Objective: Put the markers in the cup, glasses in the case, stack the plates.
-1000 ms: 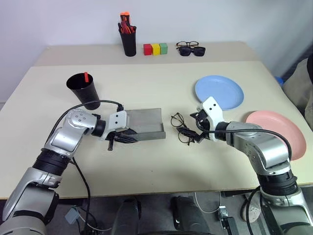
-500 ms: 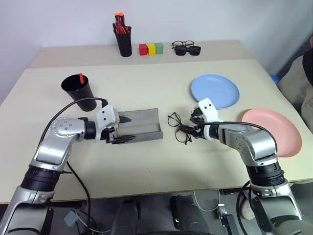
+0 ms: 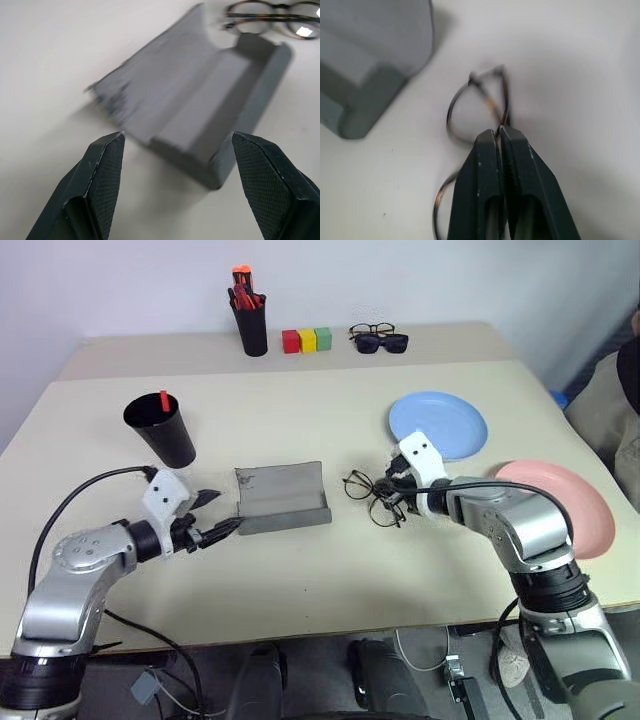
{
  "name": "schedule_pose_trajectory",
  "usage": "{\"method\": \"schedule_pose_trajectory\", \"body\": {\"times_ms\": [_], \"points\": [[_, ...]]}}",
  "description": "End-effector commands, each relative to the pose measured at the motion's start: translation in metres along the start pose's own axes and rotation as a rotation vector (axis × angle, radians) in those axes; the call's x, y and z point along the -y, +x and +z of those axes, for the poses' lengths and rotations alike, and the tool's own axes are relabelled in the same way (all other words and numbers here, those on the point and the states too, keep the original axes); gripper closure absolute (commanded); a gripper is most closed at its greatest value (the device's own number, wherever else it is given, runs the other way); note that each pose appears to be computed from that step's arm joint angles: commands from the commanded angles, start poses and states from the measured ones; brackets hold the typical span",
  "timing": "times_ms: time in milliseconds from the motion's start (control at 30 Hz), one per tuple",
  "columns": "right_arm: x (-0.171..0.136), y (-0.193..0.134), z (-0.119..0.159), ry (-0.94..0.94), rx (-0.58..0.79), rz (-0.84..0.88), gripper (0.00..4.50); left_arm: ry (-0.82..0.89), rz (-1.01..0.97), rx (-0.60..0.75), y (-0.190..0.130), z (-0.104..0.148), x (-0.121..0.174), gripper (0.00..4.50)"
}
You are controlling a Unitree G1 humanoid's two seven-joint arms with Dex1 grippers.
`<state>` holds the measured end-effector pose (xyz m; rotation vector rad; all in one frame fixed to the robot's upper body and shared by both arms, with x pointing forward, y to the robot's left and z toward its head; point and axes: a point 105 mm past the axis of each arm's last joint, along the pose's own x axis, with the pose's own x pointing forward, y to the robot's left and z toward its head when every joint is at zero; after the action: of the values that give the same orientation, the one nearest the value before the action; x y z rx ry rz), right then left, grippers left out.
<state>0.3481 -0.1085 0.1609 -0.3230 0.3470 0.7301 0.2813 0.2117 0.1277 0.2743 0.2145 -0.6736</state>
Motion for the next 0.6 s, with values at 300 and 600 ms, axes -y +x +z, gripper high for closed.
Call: {"method": "schedule_pose_trajectory", "body": {"times_ms": [300,600], "points": [[0.0,-0.012,0.001,0.005,-0.051,0.018,1.63,0.052,-0.14,0.059,0.0,0.025,0.041,1.02],[0.006,-0.004,-0.028,0.042,-0.153,-0.03,1.2,0.092,-0.25,0.033,0.009,0.022,0.064,1.02]]}}
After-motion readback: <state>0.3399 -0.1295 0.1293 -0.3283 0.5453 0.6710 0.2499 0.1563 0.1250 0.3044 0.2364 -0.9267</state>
